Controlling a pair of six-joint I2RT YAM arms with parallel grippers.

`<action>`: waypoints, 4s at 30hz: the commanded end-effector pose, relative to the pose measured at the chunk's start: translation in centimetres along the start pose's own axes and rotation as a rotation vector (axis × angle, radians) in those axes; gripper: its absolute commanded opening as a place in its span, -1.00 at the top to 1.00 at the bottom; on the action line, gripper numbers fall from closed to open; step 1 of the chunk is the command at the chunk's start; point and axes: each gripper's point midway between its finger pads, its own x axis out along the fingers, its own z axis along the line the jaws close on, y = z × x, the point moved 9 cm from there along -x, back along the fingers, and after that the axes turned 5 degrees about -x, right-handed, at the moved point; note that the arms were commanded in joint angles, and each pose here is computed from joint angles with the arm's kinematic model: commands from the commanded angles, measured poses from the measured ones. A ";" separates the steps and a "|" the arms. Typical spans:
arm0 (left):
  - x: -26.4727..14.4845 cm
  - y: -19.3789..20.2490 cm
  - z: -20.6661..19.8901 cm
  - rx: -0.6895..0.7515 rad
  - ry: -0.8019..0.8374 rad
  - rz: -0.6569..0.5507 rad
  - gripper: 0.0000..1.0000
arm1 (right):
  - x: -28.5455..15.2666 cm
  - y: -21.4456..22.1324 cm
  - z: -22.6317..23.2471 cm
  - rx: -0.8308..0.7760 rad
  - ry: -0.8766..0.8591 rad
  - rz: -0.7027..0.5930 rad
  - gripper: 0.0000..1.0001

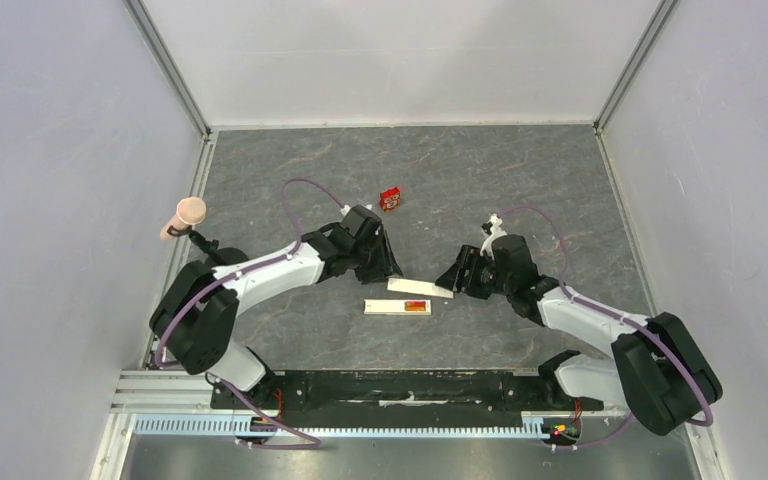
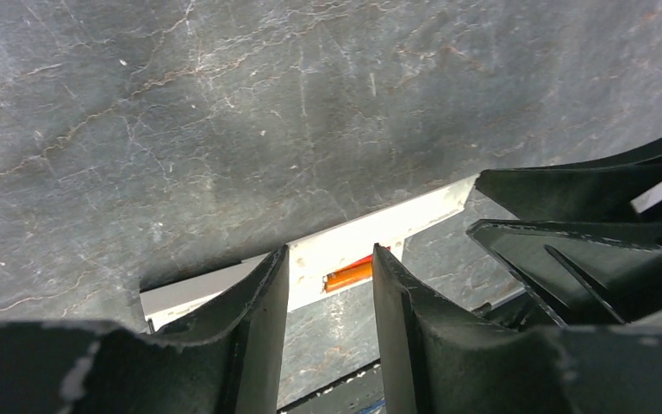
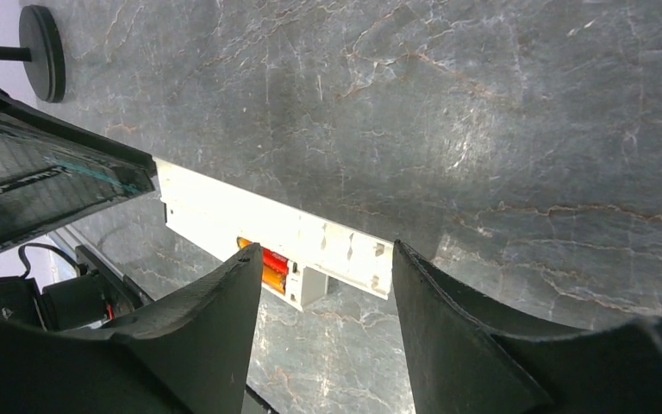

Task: Load the batteries into the remote control
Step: Pick up the battery cover at the center of the board, then place the battery cover on the remote control, then pick up the battery cover from the remote control.

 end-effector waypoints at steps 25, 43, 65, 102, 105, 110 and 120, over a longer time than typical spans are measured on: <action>-1.6 2.3 2.5 0.003 -0.030 0.022 0.16 | -0.8 1.6 2.3 0.007 -0.103 0.056 -0.18; -1.7 2.9 3.7 0.022 -0.067 0.033 0.18 | -1.4 2.8 0.6 0.034 -0.001 0.050 -0.24; -1.7 3.1 4.1 0.025 -0.077 0.036 0.19 | -1.4 5.5 -1.0 0.172 -0.269 -0.096 0.03; -1.7 2.6 3.5 0.024 -0.063 0.026 0.19 | 0.9 5.2 -1.6 0.095 -0.260 0.060 0.08; -1.7 2.6 3.5 0.021 -0.065 0.024 0.19 | 0.5 5.3 -1.1 0.106 -0.327 0.057 0.08; -1.7 2.7 3.5 0.017 -0.064 0.023 0.19 | 0.3 5.0 -0.6 0.105 -0.378 0.046 0.33; -2.8 2.1 2.7 0.014 -0.033 -0.020 0.09 | 0.1 3.9 0.4 0.098 -0.414 -0.008 1.00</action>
